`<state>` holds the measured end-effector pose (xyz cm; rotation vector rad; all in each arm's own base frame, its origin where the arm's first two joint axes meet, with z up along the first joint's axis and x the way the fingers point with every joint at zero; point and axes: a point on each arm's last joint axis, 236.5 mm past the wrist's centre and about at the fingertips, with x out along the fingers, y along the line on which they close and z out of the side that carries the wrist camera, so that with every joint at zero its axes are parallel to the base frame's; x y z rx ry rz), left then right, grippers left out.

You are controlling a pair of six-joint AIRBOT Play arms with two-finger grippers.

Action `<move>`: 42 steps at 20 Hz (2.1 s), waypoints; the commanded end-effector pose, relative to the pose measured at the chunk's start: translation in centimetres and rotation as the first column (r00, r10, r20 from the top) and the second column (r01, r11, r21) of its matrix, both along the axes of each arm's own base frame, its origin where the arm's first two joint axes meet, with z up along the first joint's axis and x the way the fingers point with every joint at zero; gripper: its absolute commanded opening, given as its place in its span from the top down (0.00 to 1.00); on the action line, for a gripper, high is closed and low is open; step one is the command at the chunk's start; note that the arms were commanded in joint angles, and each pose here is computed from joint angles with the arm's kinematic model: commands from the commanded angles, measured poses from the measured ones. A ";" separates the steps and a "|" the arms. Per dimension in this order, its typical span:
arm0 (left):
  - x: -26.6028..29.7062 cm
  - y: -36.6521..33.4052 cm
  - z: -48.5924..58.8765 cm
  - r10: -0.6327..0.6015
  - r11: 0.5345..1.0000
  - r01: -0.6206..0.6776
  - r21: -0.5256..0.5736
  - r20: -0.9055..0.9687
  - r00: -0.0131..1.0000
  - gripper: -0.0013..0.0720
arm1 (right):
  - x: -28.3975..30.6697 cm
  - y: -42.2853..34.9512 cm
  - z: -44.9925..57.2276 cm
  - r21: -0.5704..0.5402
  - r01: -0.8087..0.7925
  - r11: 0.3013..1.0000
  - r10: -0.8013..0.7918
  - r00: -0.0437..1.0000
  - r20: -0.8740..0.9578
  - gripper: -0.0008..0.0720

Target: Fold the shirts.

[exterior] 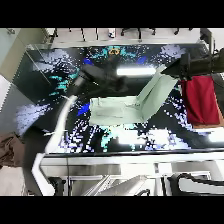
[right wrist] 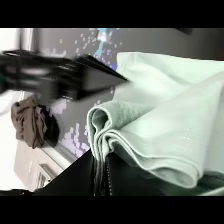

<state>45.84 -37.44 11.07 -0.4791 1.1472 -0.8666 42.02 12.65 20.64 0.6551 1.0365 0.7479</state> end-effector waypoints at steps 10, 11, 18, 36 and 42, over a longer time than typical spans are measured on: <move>-9.4 25.8 24.3 0.267 0.952 -0.307 0.015 0.451 0.851 0.96 | -1.5 36.5 -20.0 -0.015 -0.131 0.991 0.131 0.991 0.010 0.56; -10.2 26.1 24.0 0.276 0.948 -0.318 0.015 0.456 0.846 0.96 | -2.2 37.9 -22.5 -0.032 -0.128 0.991 0.128 0.992 -0.003 0.43; -12.2 26.3 21.0 0.319 0.934 -0.359 -0.002 0.462 0.828 0.96 | 2.5 24.0 -18.8 -0.022 -0.149 0.989 0.144 0.976 -0.163 0.14; -13.0 26.1 19.9 0.309 0.938 -0.347 0.009 0.437 0.845 0.96 | 1.6 3.6 -30.0 -0.175 -0.147 0.973 0.050 0.884 -0.465 0.01; -13.2 25.7 19.9 0.298 0.942 -0.336 0.009 0.436 0.849 0.96 | 0.5 6.9 -30.9 -0.090 -0.194 0.977 0.127 0.863 -0.489 0.47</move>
